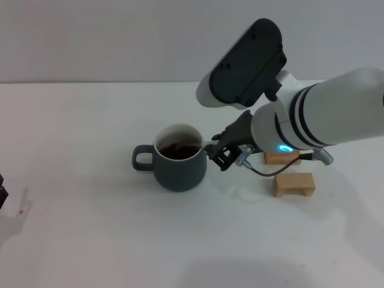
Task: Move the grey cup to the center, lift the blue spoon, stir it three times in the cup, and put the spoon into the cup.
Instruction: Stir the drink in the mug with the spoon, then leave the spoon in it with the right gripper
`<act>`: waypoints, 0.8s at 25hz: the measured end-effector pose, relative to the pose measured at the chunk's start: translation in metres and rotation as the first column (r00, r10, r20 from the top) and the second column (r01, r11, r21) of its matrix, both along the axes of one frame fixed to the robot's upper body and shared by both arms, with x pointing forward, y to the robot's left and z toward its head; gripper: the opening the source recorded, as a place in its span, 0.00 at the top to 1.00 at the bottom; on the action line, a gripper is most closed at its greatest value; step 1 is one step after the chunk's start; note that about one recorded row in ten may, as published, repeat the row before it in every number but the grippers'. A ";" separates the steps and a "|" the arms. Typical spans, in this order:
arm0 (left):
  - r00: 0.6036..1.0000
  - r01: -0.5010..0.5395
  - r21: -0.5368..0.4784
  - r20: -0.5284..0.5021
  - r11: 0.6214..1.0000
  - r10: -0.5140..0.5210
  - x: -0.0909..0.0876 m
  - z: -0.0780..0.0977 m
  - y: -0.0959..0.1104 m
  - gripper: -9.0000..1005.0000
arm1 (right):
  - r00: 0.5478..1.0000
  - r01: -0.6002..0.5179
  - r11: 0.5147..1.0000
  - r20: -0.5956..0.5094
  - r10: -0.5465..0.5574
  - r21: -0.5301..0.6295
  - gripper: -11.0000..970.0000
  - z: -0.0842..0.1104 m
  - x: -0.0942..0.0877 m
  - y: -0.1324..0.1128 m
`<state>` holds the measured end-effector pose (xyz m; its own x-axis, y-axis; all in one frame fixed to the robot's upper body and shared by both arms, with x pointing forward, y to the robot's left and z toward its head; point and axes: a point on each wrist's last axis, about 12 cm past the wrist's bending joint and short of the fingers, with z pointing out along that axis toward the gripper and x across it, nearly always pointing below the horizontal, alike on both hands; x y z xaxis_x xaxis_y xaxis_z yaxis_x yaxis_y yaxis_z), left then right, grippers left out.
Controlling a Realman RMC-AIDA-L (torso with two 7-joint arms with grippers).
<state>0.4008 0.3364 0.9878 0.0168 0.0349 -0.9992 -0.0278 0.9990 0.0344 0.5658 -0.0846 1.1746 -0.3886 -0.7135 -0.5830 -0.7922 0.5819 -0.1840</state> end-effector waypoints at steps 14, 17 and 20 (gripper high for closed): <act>1.000 0.011 -0.009 0.005 1.000 -0.011 0.001 0.000 -0.003 0.15 | 0.999 -0.033 0.999 -0.024 0.033 -0.013 0.82 0.003 -0.019 0.002; 1.000 0.013 -0.008 0.008 1.000 -0.013 0.002 0.001 -0.004 0.15 | 0.998 -0.045 0.999 -0.038 0.045 -0.001 0.82 0.002 -0.022 0.005; 1.000 0.014 -0.008 0.009 1.000 -0.013 0.002 0.001 -0.004 0.15 | 0.998 -0.051 0.999 -0.043 0.052 0.011 0.82 0.002 -0.022 0.008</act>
